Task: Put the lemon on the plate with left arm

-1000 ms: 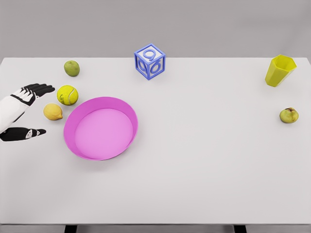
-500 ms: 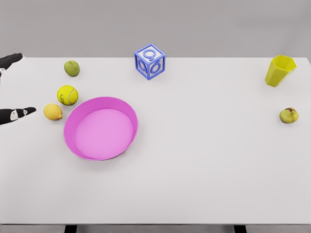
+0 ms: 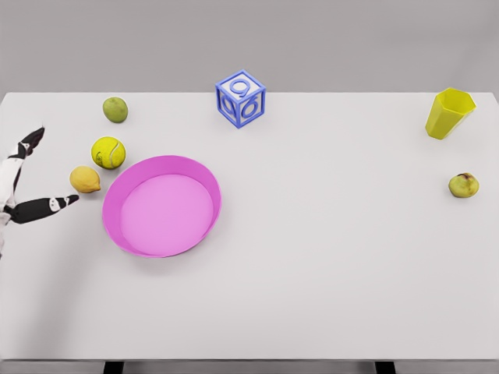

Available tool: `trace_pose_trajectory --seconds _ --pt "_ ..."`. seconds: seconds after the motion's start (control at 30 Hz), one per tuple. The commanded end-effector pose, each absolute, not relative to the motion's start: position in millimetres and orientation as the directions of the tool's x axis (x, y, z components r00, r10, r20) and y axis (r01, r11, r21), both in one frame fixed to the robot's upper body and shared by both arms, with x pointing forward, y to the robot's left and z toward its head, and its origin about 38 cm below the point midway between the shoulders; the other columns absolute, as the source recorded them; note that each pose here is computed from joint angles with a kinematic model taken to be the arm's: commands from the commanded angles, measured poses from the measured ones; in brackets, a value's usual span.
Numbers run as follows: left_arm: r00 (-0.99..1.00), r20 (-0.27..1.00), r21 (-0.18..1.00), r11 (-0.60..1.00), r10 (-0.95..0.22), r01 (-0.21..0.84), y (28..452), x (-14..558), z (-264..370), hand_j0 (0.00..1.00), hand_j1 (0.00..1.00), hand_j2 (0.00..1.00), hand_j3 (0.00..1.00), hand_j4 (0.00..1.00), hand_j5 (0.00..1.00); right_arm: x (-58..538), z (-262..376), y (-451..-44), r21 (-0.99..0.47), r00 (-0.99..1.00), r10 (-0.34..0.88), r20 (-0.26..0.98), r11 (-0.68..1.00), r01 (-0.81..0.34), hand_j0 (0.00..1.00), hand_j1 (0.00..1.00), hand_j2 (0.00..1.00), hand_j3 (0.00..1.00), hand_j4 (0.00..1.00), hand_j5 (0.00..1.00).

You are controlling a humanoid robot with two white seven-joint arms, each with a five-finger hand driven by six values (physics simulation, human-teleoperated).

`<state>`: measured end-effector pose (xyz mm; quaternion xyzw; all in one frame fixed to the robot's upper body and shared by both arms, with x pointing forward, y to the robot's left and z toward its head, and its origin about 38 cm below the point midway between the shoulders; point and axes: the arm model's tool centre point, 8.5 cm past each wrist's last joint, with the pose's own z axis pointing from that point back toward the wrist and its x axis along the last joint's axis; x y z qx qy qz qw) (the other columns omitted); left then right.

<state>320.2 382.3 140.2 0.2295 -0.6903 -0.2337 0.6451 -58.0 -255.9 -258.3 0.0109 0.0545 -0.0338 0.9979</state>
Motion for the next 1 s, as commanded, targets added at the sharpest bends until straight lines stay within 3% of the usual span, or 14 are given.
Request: trace_pose_trajectory --seconds 0.0,0.27,0.97 --pt "-0.031 0.801 0.598 0.801 -0.598 -0.014 381.0 320.3 133.9 1.0 1.0 1.0 1.0 1.0 1.0 -58.3 -258.3 -255.7 0.018 0.992 -0.066 -0.11 0.997 0.068 1.0 1.0 1.0 1.0 1.0 1.0" --pt "0.041 0.874 0.484 0.875 -0.485 0.021 385.3 325.4 107.9 1.0 1.0 1.0 1.0 1.0 1.0 -58.3 -258.3 -255.7 0.018 0.992 -0.066 -0.11 0.997 0.068 1.0 1.0 1.0 1.0 1.0 1.0" --pt "0.105 0.854 0.507 0.861 -0.509 0.045 403.3 343.7 92.2 0.96 0.96 0.96 0.96 0.96 0.96 -58.3 -258.3 -255.7 0.018 0.992 -0.066 -0.11 0.997 0.068 1.0 1.0 1.0 1.0 1.0 1.0"
